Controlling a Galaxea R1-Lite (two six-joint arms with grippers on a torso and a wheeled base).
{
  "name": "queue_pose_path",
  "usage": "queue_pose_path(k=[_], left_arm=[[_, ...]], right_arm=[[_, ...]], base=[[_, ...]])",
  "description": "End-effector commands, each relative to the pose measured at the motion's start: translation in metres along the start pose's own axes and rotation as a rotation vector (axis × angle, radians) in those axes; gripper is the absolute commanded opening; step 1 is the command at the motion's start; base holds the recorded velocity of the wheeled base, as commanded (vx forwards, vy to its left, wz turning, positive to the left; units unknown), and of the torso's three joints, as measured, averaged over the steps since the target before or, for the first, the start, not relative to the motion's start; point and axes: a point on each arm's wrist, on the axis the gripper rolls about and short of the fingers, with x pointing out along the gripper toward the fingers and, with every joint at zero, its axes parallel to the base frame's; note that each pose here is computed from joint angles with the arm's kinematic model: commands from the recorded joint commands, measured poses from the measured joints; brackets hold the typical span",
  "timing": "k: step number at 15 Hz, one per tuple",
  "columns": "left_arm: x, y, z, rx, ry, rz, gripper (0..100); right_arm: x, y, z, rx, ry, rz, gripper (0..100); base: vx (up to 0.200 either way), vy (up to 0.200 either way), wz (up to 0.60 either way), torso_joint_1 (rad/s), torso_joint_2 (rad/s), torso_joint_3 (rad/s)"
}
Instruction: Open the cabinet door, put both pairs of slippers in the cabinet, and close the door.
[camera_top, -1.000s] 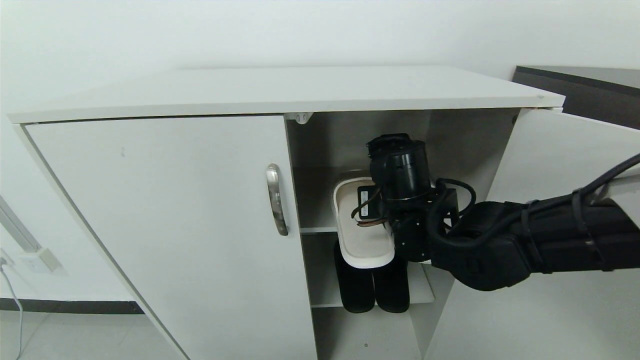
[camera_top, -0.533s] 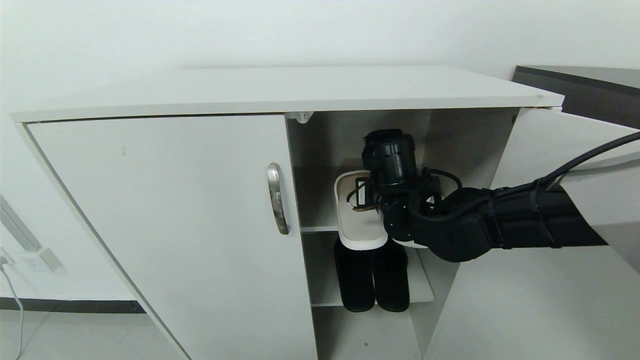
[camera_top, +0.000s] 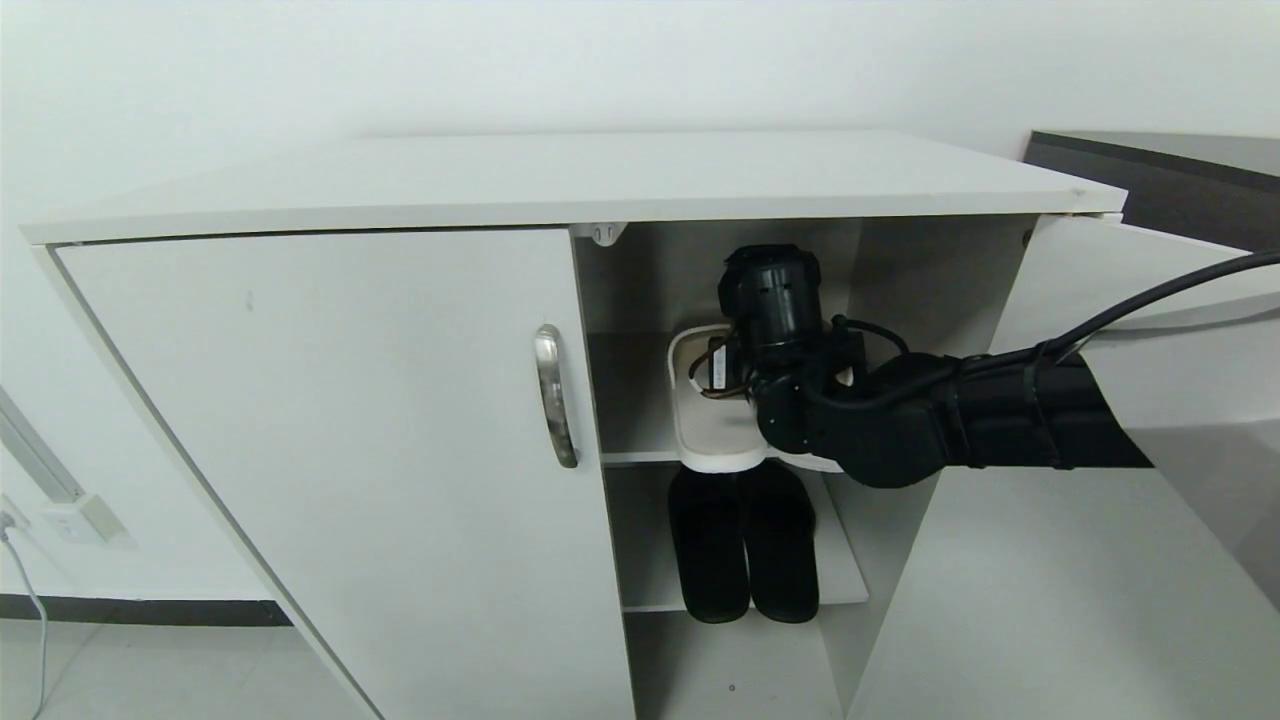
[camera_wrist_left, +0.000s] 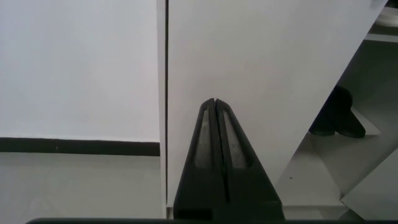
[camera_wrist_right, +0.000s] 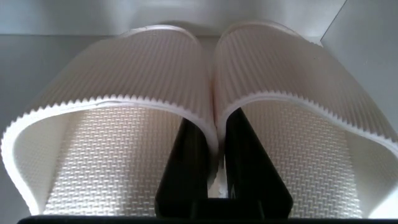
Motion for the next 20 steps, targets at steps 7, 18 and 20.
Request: queue_pose_path(k=[7,18,20], left_arm=[[0.0,0.0,0.0,-0.001,0.0,0.0,0],[0.0,0.0,0.0,-0.001,-0.002,0.0,0],[0.0,0.0,0.0,-0.001,0.0,0.0,0]], right_arm=[[0.003,0.0,-0.005,-0.007,0.01,-0.003,100],[-0.069,-0.013,0.004,-0.015,0.032,0.077,100],[-0.084,-0.017,-0.002,-0.033,0.053,0.102,100]], base=[[0.0,0.0,0.0,0.0,0.0,0.0],[0.0,0.0,0.0,0.0,0.0,0.0],[0.0,0.0,0.0,0.0,0.0,0.0]])
